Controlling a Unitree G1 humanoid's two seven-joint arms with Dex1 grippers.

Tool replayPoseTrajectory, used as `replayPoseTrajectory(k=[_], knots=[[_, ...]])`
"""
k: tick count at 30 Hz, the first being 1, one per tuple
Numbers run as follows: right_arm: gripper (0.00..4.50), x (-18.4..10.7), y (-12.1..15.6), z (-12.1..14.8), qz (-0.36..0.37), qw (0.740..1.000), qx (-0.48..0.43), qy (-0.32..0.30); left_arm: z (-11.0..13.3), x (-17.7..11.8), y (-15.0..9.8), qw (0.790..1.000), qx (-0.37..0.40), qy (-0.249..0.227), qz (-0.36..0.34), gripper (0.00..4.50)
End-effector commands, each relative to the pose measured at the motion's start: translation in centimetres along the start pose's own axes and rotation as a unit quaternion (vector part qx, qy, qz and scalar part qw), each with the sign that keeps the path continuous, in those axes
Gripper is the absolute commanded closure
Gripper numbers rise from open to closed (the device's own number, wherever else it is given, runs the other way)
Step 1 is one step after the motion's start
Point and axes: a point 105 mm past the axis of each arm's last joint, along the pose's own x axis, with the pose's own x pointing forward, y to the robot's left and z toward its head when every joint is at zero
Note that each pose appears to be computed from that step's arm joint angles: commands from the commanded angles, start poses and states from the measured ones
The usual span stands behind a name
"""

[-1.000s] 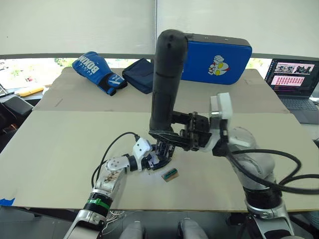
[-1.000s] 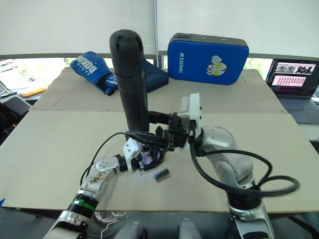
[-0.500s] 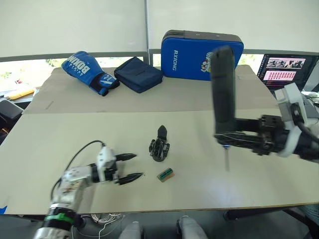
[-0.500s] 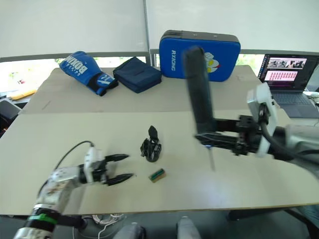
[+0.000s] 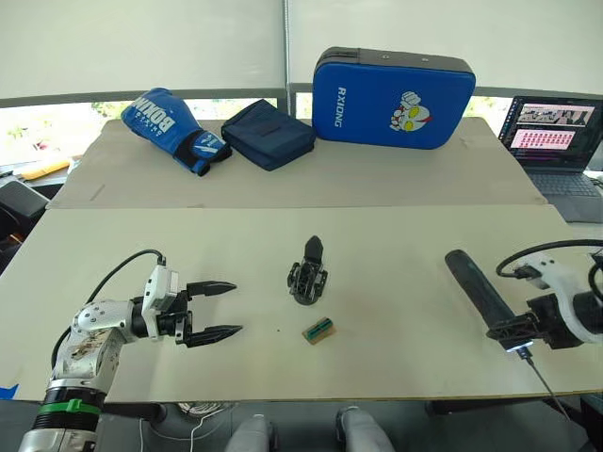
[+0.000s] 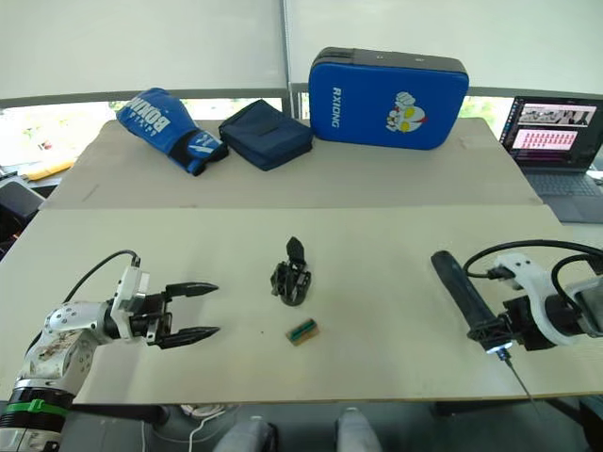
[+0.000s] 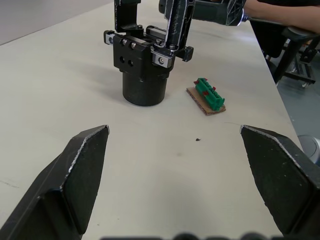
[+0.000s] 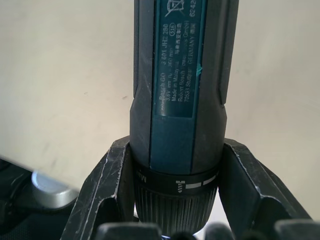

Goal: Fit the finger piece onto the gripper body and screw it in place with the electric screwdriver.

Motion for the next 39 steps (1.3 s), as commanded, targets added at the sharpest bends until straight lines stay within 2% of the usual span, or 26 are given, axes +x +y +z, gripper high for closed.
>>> replayPoseTrajectory(k=[1, 7, 8, 12, 13, 18, 21, 24, 27, 29, 30, 32, 33, 34, 39], knots=[[2.58, -0.7, -1.7, 1.5, -0.033, 0.999, -0.026, -0.017, 0.9, -0.9, 0.7, 0.999, 0.024, -0.003, 0.023, 0.05], [2.58, 0.2, -3.0, 1.6, -0.047, 0.998, -0.049, 0.001, 0.7, -1.0, 1.0, 0.999, 0.015, -0.006, 0.037, 0.05], [1.56, 0.3, -2.9, 1.6, -0.043, 0.998, -0.050, 0.001, 0.7, -1.0, 1.0, 0.999, 0.013, -0.005, 0.036, 0.00], [0.24, -0.1, -3.2, 1.6, -0.042, 0.998, -0.051, -0.005, 0.7, -0.9, 1.1, 0.999, 0.008, -0.003, 0.035, 0.00], [0.06, -0.5, -3.4, 1.6, -0.044, 0.998, -0.051, -0.011, 0.6, -1.1, 1.2, 0.999, 0.003, 0.002, 0.036, 0.00], [0.06, -3.1, -3.4, 2.2, -0.044, 0.995, -0.059, -0.061, 0.5, -2.5, 2.3, 0.997, -0.013, 0.025, 0.074, 0.00], [0.06, -5.6, -1.8, 4.1, -0.020, 0.978, -0.147, -0.145, -0.2, -3.5, 3.4, 0.991, 0.012, 0.072, 0.108, 0.00], [0.06, -7.5, -0.8, 4.8, -0.034, 0.948, -0.250, -0.195, -0.2, -4.3, 3.8, 0.989, 0.015, 0.087, 0.122, 0.00], [0.06, -8.0, 2.8, 5.7, -0.004, 0.890, -0.367, -0.272, -0.6, -5.3, 3.9, 0.986, 0.018, 0.107, 0.126, 0.00], [0.06, -7.5, 4.7, 5.5, 0.015, 0.858, -0.420, -0.296, -0.9, -6.0, 4.1, 0.983, 0.028, 0.120, 0.134, 0.00], [0.06, -7.1, 5.8, 5.3, 0.027, 0.837, -0.450, -0.310, -1.0, -6.4, 4.2, 0.982, 0.030, 0.123, 0.141, 0.00], [0.06, -6.6, 8.5, 5.3, 0.056, 0.779, -0.507, -0.364, -1.0, -7.0, 4.4, 0.978, 0.053, 0.121, 0.160, 0.00], [0.06, -6.3, 9.2, 5.1, 0.064, 0.761, -0.522, -0.379, -1.1, -7.2, 4.4, 0.977, 0.062, 0.123, 0.166, 0.00], [0.06, -5.7, 9.9, 4.8, 0.077, 0.750, -0.530, -0.387, -1.3, -7.4, 4.3, 0.975, 0.070, 0.127, 0.170, 0.00], [0.06, -2.6, 11.6, 3.5, 0.131, 0.744, -0.519, -0.400, -2.4, -8.1, 3.5, 0.967, 0.086, 0.147, 0.191, 0.00]])
